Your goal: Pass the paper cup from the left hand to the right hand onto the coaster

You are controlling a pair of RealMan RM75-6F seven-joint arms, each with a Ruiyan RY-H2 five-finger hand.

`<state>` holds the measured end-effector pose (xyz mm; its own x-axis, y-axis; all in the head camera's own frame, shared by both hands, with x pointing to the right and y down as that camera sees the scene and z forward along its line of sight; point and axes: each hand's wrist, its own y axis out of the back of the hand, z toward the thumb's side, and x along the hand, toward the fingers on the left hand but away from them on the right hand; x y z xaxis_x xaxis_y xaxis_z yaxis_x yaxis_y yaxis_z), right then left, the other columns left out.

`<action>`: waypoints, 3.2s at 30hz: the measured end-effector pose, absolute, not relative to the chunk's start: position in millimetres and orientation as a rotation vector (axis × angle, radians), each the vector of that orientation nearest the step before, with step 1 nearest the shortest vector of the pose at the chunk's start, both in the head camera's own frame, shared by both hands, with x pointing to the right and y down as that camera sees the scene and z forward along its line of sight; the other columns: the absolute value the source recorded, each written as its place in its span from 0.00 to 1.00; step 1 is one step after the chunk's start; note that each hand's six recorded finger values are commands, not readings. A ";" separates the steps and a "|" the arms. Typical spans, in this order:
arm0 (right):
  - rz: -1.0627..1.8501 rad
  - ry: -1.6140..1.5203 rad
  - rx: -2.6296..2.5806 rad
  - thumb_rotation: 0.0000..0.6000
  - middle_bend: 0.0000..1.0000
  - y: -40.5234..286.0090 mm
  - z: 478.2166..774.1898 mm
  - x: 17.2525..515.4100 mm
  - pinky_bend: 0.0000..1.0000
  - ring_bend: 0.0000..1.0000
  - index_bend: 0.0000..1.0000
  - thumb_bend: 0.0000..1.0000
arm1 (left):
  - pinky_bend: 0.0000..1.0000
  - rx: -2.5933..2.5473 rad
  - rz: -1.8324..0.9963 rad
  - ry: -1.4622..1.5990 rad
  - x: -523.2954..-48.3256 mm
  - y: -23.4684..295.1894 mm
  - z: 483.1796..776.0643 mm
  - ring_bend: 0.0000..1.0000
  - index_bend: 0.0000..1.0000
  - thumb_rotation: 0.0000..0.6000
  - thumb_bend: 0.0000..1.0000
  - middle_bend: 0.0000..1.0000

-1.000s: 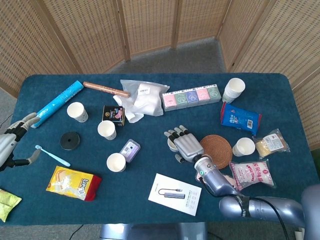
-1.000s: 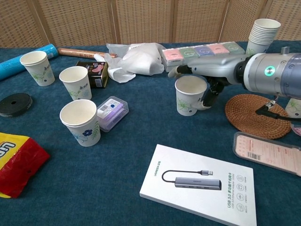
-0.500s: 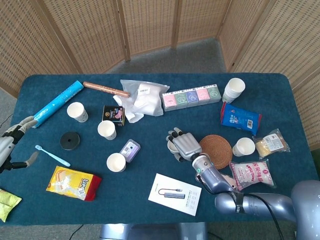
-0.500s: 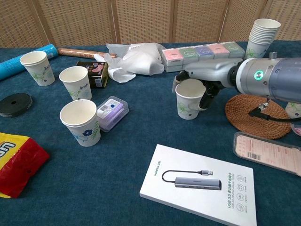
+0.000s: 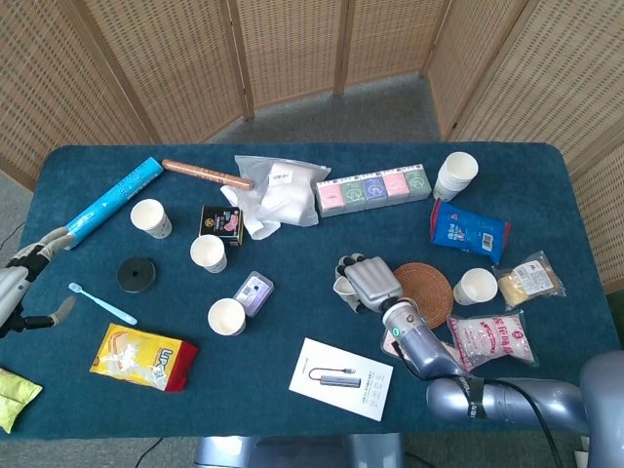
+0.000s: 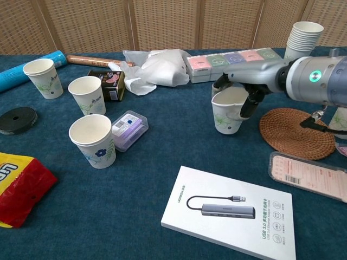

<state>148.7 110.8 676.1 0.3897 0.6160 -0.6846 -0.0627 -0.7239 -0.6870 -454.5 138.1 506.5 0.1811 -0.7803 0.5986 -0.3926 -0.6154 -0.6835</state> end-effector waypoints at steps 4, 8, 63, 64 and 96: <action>1.393 -0.517 -1.980 1.00 0.23 101.2 665.8 167.5 0.50 0.19 0.37 0.48 | 0.00 -2.102 -1.409 1.087 -450.4 137.9 508.3 0.00 0.00 0.91 0.47 0.00; 1.435 -0.562 -1.939 1.00 0.23 93.5 656.8 193.5 0.50 0.19 0.37 0.48 | 0.00 -2.115 -1.403 1.072 -445.6 137.5 511.0 0.00 0.00 0.91 0.47 0.00; 1.682 -0.517 -1.905 1.00 0.01 133.4 664.1 279.7 0.27 0.00 0.00 0.40 | 0.00 -2.142 -1.336 1.090 -432.8 141.6 504.0 0.00 0.00 0.92 0.47 0.00; 1.683 -0.516 -1.909 1.00 0.00 133.7 663.2 279.7 0.26 0.00 0.00 0.40 | 0.00 -2.142 -1.335 1.091 -432.8 141.3 503.8 0.00 0.00 0.92 0.47 0.00; 1.248 -1.302 -1.819 1.00 0.00 106.4 589.1 313.7 0.15 0.00 0.00 0.42 | 0.00 -1.976 -1.347 1.137 -447.6 169.6 512.4 0.00 0.03 0.92 0.47 0.00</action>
<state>313.7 106.4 589.1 0.0897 0.9298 -0.3570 0.3958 -0.3622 -0.8439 -447.6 169.6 512.4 0.1670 -0.8436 0.5103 -0.3613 -0.5340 -0.7644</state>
